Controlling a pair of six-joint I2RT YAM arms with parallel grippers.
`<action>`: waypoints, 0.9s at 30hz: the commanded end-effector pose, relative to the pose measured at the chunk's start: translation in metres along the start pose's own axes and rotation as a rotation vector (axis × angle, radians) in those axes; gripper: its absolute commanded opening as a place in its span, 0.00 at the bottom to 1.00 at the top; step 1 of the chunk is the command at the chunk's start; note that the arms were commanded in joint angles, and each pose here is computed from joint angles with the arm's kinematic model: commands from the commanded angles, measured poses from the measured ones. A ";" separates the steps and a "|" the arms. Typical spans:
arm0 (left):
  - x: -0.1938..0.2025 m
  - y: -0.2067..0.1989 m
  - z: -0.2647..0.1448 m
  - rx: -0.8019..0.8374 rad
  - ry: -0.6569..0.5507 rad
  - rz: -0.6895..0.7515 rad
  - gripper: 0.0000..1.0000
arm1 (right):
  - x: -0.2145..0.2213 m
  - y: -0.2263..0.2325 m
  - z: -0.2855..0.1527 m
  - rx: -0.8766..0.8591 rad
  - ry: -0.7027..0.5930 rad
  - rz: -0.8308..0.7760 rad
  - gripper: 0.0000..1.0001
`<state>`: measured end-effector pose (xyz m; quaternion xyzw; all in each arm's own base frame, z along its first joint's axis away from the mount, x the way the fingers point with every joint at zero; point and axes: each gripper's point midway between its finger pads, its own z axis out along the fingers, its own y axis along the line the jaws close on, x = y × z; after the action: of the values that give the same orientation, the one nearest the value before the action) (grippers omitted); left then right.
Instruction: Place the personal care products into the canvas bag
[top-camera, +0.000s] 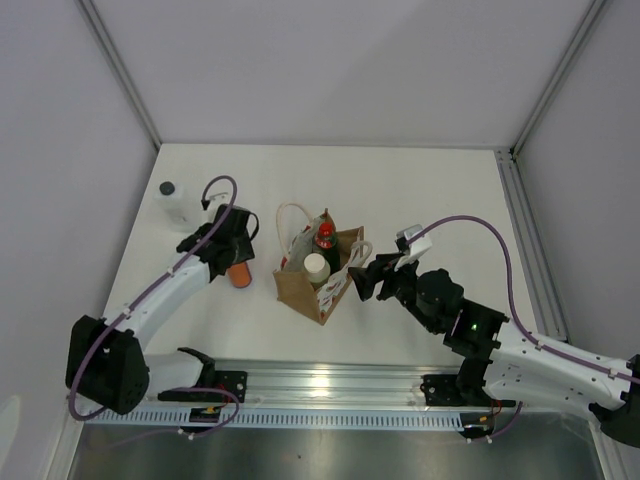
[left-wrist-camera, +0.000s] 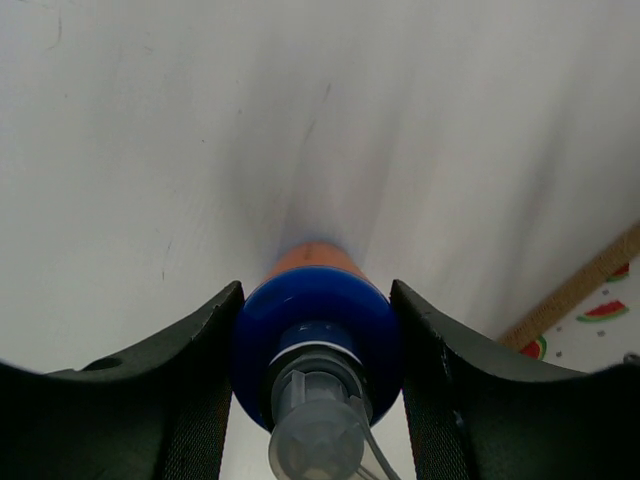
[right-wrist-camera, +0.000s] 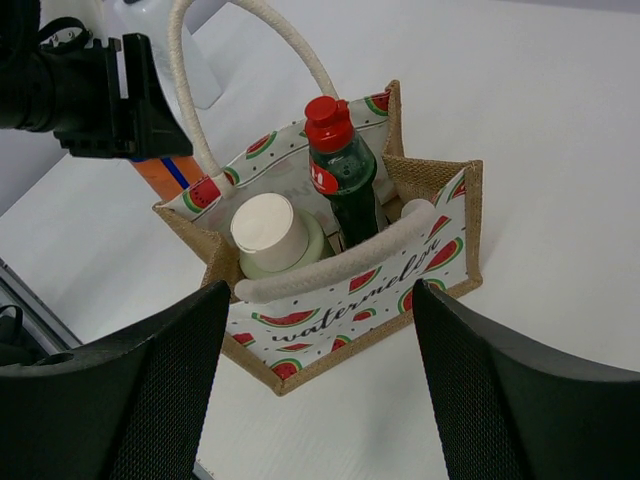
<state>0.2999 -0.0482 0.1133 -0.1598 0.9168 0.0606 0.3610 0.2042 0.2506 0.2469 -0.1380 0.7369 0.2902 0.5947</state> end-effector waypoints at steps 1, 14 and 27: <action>-0.018 -0.012 -0.028 0.069 -0.134 0.004 0.01 | -0.023 0.003 -0.003 -0.001 -0.064 0.030 0.78; -0.066 -0.043 -0.127 0.364 -0.331 -0.056 0.01 | -0.023 -0.001 -0.002 0.020 -0.067 0.022 0.78; -0.126 -0.047 -0.229 0.511 -0.511 -0.036 0.01 | -0.023 -0.001 -0.002 0.024 -0.067 0.020 0.77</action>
<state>0.2598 -0.1085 0.3103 -0.0618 0.8249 -0.0979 0.5533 0.2066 0.2465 0.2490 -0.1300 0.7359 0.2836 0.6009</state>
